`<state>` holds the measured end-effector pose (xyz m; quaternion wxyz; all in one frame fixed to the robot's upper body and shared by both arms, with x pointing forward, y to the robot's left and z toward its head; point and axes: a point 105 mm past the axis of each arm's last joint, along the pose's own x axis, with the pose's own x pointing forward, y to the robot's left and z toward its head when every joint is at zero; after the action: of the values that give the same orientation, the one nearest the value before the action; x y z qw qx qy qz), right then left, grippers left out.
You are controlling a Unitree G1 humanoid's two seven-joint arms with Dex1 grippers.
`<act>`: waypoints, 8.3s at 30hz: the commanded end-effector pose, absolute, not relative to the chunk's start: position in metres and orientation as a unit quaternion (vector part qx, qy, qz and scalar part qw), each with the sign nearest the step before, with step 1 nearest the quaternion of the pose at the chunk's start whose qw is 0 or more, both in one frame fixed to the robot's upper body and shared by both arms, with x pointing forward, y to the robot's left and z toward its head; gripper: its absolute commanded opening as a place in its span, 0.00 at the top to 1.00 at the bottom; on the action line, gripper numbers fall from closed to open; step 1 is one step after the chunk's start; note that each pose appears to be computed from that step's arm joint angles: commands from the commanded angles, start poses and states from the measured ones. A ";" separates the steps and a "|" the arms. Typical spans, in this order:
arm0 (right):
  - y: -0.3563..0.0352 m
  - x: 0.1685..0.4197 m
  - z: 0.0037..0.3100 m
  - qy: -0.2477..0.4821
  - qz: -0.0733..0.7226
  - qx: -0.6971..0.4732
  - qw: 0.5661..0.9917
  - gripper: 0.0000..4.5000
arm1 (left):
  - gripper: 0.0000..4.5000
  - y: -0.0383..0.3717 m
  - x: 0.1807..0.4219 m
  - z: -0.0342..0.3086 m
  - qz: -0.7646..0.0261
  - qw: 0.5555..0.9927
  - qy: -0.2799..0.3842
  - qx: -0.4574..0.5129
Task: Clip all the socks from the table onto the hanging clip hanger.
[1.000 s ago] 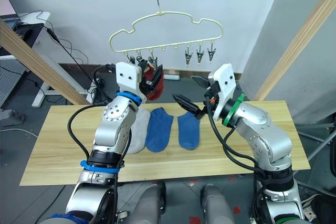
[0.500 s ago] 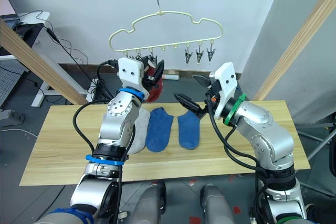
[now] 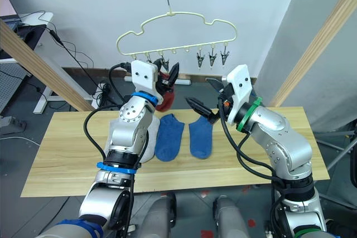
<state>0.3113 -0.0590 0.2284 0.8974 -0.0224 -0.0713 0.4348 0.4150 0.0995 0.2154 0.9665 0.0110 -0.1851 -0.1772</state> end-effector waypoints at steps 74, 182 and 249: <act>-0.053 0.303 0.234 -0.091 0.440 -0.022 0.893 0.00 | 0.95 0.097 0.414 0.234 -0.179 0.961 -0.212 0.008; 0.009 0.314 0.196 -0.072 0.466 -0.274 0.838 1.00 | 0.95 0.137 0.380 0.227 -0.311 0.837 0.136 -0.430; 0.007 0.337 0.208 -0.105 0.437 -0.308 0.839 1.00 | 0.32 0.148 0.362 0.241 -0.343 0.842 0.101 -0.404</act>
<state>0.3379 0.0047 0.1927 0.8359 -0.3181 -0.0752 0.4409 0.3713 0.1423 0.2217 0.8412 -0.4116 0.1341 -0.3239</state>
